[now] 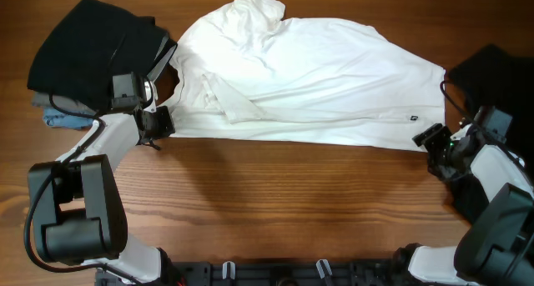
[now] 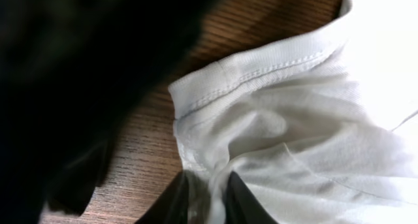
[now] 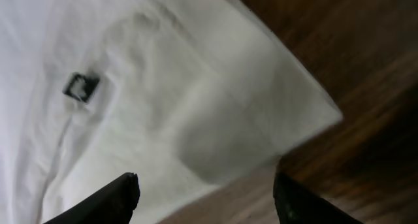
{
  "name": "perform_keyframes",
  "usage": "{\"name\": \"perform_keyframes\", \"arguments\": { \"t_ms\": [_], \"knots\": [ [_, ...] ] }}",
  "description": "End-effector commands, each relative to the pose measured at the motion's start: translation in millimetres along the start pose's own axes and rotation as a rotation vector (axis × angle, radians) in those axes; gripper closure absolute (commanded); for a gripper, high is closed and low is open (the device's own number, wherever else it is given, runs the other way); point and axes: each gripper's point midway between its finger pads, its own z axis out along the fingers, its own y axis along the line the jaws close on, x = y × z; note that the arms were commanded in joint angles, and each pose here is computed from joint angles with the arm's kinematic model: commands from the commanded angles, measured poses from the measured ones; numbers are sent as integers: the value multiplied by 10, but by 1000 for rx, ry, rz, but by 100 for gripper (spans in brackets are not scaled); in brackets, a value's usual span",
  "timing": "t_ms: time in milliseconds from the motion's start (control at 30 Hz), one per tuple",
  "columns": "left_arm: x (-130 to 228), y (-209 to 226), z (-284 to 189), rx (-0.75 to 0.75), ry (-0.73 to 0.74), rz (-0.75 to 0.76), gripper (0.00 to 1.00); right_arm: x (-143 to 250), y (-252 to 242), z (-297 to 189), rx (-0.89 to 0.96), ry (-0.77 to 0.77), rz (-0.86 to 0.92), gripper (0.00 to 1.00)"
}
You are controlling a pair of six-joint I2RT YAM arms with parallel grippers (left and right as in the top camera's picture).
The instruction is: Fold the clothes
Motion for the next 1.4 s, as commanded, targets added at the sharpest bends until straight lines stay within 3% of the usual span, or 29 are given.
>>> {"name": "perform_keyframes", "arguments": {
  "t_ms": [0,200,300,400,533,700,900,1000,1100,1133,1167,1233,1267,1367],
  "knots": [
    [134,68,72,-13,45,-22,85,72,-262,213,103,20,37,34],
    [131,68,73,-13,44,-22,91,-27,-289,203,126,-26,78,62],
    [135,68,72,-13,45,-22,96,-4,-260,197,110,-13,56,85],
    [181,74,70,-16,64,-23,96,31,-276,159,122,-3,59,96],
    [308,121,51,-28,117,-50,96,106,-418,7,211,-5,110,96],
    [540,340,-1,-68,214,-199,96,259,-662,-263,361,-7,172,96],
    [899,840,-172,-258,344,-305,96,292,-906,-480,513,-43,159,96],
    [1025,991,-270,-279,389,-371,96,309,-955,-515,543,-43,156,96],
    [1010,995,-314,-239,380,-417,96,302,-952,-513,541,-45,156,95],
    [991,973,-327,-223,372,-421,96,293,-948,-510,539,-49,155,90],
    [968,956,-345,-213,362,-423,95,285,-943,-508,536,-52,155,77],
    [909,907,-389,-191,336,-410,80,285,-910,-492,516,-47,157,46],
    [877,885,-419,-186,320,-403,76,282,-887,-485,504,-45,158,37],
    [753,770,-537,-147,259,-366,65,213,-817,-523,484,-57,159,29]
  ]
}}
